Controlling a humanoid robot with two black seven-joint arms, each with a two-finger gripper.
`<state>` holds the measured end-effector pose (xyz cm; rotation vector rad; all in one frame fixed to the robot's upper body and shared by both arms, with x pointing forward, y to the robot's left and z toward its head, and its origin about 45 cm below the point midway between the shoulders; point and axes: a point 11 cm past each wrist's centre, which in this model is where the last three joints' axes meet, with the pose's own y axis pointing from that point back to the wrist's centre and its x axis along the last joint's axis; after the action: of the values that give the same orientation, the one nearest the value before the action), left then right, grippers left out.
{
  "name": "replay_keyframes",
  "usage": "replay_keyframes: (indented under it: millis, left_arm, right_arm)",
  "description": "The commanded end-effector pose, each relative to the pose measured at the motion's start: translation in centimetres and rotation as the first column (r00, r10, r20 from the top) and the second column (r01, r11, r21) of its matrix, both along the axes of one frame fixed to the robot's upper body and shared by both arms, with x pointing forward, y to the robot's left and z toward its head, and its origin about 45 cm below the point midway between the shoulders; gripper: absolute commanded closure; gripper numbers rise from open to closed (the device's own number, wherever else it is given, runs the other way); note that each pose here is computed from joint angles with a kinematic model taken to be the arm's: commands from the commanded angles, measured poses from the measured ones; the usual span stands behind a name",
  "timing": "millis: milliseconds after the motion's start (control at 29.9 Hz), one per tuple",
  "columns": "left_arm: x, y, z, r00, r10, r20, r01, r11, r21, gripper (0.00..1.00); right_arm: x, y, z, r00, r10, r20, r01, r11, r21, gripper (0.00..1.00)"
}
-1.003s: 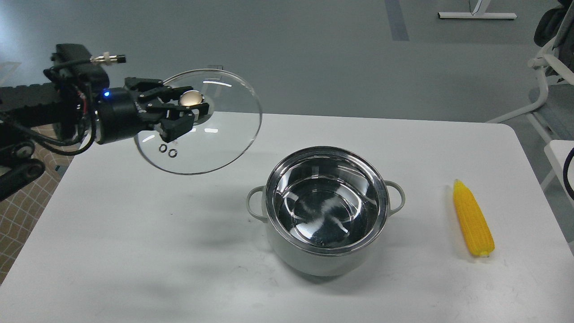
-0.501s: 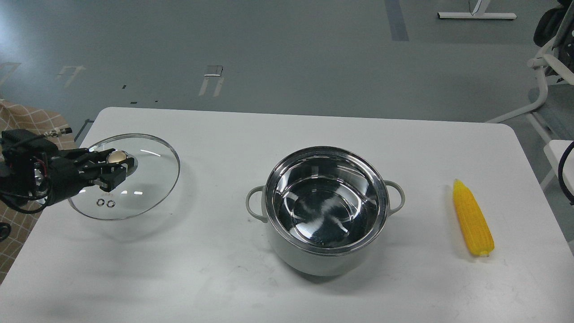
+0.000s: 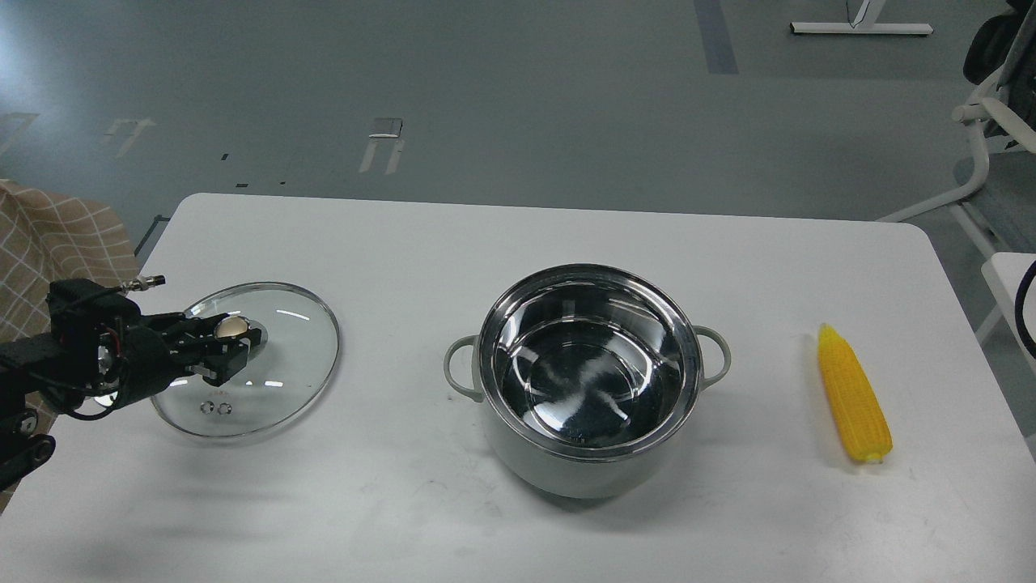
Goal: Open pot and put corn in
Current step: 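Lower the glass lid onto the table and open the left gripper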
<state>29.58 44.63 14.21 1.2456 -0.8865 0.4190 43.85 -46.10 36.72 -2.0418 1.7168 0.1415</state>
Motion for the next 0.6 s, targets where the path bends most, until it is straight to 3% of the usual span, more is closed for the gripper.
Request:
replay_keyframes:
  millis: [0,33,67,100,134,167,401,501,535,568]
  left_arm:
    - [0.0,-0.1,-0.1,1.000,0.002,0.010,-0.002,1.000,-0.006,0.58]
    - [0.1,-0.1,0.0,1.000,0.003,0.012,-0.003,1.000,-0.006,0.52]
    - [0.2,-0.1,0.1,1.000,0.005,0.016,-0.005,1.000,-0.006,0.35]
    - [0.2,-0.1,0.1,1.000,0.005,0.016,-0.005,1.000,-0.006,0.35]
    - [0.4,-0.1,0.3,1.000,0.009,0.024,-0.008,1.000,-0.014,0.22]
    - [0.5,0.0,0.6,0.999,0.018,0.030,-0.017,1.000,-0.024,0.18]
    - [0.8,-0.1,1.3,0.999,0.024,0.034,-0.022,0.997,-0.069,0.07]
    - [3.0,-0.8,3.6,0.995,0.017,0.101,-0.006,0.994,-0.111,0.06]
    - [4.9,-1.3,5.9,0.988,0.026,0.153,-0.004,0.990,-0.141,0.06]
    - [5.0,-1.4,5.9,0.988,0.026,0.154,-0.004,0.990,-0.142,0.06]
  right_arm:
    - [0.0,0.2,-0.3,1.000,0.003,-0.005,-0.003,1.000,0.003,0.00]
    - [0.1,0.3,-0.3,1.000,0.005,-0.004,-0.005,1.000,0.003,0.00]
    - [0.1,0.3,-0.3,1.000,0.006,-0.004,-0.006,1.000,0.005,0.00]
    - [0.1,0.3,-0.3,1.000,0.006,-0.004,-0.006,1.000,0.005,0.00]
    - [0.1,0.3,-0.4,1.000,0.007,-0.005,-0.007,1.000,0.004,0.00]
    - [0.1,0.4,-0.3,1.000,0.008,-0.004,-0.008,1.000,0.003,0.00]
    - [0.1,0.3,-0.3,1.000,0.007,-0.007,-0.007,1.000,0.000,0.00]
    - [0.0,0.3,-0.3,1.000,0.008,-0.008,-0.008,1.000,-0.007,0.00]
    - [0.0,0.4,-0.2,1.000,0.010,-0.008,-0.010,1.000,-0.012,0.00]
    - [0.0,0.4,-0.2,1.000,0.010,-0.008,-0.010,1.000,-0.012,0.00]
